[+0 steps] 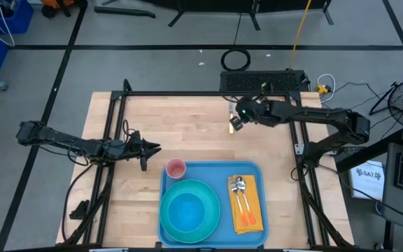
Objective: Set up tray
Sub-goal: Put the yellow table knife on the yellow table napkin to the right of the orange spoon
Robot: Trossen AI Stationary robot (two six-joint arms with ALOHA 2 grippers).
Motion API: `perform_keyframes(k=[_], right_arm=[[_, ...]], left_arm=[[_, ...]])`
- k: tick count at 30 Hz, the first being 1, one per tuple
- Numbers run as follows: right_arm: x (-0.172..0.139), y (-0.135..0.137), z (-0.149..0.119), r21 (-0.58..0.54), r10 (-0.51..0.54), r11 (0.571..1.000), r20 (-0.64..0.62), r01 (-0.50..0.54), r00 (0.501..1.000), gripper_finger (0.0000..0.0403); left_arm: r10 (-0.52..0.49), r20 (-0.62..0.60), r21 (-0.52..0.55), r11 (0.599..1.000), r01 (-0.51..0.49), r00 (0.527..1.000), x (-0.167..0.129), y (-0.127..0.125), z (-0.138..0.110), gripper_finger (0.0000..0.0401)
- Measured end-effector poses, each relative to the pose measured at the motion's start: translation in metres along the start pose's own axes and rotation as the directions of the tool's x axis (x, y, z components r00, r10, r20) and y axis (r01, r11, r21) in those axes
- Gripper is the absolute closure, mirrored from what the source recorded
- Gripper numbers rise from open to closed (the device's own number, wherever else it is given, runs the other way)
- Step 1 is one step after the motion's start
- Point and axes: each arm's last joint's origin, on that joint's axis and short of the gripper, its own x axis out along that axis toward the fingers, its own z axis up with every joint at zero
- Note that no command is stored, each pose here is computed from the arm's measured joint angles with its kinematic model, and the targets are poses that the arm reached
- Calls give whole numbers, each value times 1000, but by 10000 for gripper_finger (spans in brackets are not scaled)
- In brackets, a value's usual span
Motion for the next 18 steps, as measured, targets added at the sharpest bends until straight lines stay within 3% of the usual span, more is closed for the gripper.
perform_keyframes(k=[4,8,11,14,16,18], right_arm=[[12,-10,-2,14,-55,998,-155,58,986,368],[33,-16,-9,75,20,997,-342,7,940,394],[48,-18,-11,92,34,996,-394,3,919,401],[57,-13,-8,99,78,994,-360,-45,930,400],[61,-4,2,128,180,980,-250,-152,951,399],[62,4,11,133,302,950,-160,-283,940,399]], left_arm=[[12,6,-3,1000,-12,1000,0,0,0,308],[26,11,-16,1000,-25,1000,0,1,0,308],[29,14,-29,999,-29,999,0,1,1,308],[30,14,-30,999,-29,999,0,1,0,308],[29,13,-33,999,-28,999,0,1,0,308],[26,12,-33,999,-25,1000,0,1,0,308]])
